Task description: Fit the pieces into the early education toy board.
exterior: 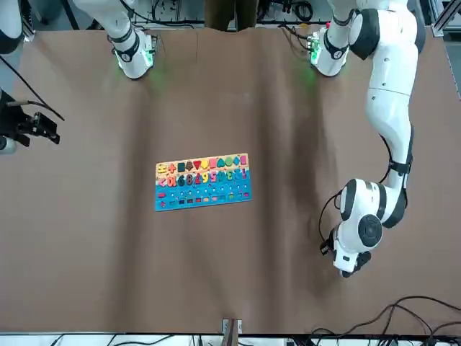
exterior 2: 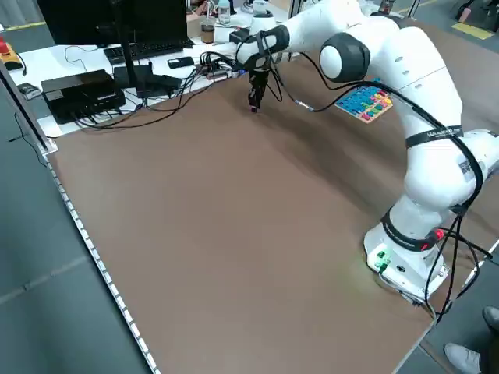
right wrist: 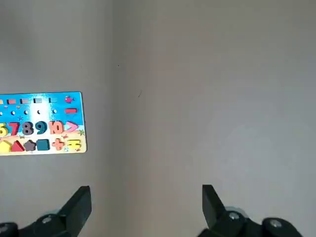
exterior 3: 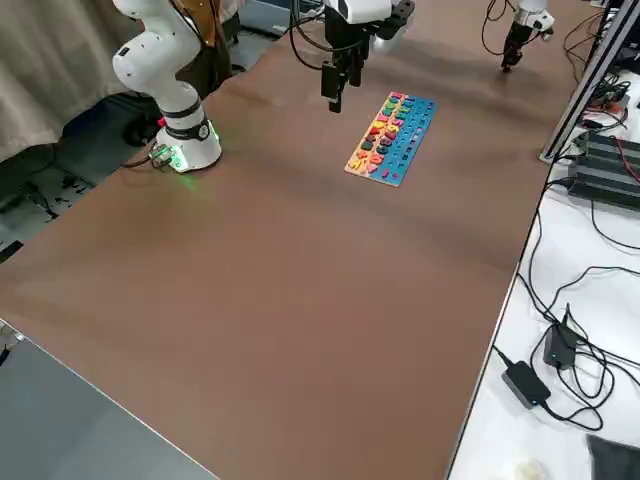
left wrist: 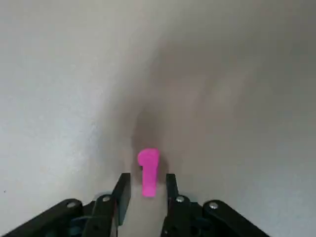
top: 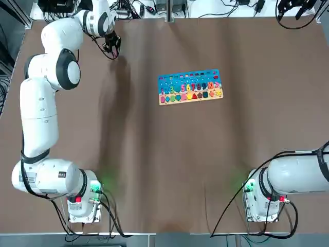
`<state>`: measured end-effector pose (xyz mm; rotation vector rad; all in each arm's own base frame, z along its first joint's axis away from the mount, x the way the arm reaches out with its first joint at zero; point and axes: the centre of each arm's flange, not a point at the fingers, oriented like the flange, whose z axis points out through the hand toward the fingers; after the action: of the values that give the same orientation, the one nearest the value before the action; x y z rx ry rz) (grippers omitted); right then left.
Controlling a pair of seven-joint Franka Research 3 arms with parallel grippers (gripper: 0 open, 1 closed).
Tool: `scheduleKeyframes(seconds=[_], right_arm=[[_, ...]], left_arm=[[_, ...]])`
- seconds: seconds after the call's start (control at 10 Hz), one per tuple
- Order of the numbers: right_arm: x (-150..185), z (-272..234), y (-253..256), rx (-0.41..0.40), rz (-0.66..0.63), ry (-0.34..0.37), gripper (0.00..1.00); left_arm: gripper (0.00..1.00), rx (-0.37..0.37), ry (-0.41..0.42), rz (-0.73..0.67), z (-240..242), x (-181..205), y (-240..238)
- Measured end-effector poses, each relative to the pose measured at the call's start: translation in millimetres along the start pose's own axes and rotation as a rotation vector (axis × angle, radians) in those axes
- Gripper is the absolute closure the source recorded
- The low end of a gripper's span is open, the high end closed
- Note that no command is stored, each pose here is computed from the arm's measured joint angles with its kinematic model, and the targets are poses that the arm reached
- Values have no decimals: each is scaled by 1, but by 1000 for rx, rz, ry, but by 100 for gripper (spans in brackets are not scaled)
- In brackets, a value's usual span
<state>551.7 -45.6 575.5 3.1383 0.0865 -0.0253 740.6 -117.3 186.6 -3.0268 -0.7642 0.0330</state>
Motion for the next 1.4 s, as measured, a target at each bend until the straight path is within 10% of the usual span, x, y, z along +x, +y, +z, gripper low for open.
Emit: scheduleKeyframes(seconds=[0.6, 1.4], right_arm=[[0, 1, 0, 0, 0, -1, 1], [1, 2, 0, 0, 0, -5, 1]], left_arm=[[87, -3, 3, 1, 0, 0, 0], [86, -19, 58, 107, -102, -75, 36]])
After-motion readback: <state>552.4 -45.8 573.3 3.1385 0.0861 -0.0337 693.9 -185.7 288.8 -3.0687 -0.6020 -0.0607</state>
